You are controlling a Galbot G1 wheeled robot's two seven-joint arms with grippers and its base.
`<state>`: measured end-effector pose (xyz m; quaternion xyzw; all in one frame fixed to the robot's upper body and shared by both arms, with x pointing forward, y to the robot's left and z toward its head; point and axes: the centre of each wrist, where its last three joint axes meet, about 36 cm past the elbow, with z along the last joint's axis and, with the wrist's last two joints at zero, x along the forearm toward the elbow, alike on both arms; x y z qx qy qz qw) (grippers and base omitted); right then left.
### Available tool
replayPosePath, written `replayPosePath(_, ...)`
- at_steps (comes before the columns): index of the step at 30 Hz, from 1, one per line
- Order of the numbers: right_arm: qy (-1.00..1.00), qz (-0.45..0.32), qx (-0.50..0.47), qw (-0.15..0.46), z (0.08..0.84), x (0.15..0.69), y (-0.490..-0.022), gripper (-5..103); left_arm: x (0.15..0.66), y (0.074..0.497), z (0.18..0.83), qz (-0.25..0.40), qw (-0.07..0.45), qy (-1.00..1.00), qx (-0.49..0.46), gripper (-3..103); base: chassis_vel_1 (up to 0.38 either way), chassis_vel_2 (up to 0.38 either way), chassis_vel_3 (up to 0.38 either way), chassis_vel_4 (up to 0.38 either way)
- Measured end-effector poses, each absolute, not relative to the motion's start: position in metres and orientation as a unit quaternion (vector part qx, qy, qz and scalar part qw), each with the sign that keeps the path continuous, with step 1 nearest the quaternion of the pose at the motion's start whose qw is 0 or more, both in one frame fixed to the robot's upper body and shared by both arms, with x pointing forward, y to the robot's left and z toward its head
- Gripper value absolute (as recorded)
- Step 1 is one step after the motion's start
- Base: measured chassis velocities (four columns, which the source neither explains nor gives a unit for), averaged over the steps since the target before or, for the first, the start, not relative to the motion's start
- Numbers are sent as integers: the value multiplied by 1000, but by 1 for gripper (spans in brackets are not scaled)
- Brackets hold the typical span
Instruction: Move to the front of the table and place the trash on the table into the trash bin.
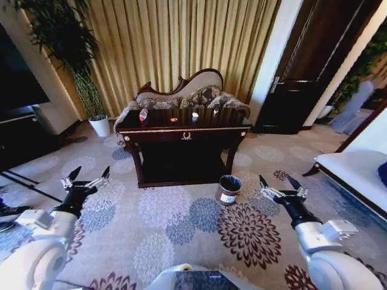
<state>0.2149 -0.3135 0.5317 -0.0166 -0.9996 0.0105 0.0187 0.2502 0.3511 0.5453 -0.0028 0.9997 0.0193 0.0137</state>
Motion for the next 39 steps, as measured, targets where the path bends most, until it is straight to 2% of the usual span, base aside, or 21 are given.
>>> replayPosePath(39,-1000,10,-12,24,530,214,-312,100,247,353,541,16,18,1000,-6,100,-146,149,151,-149)
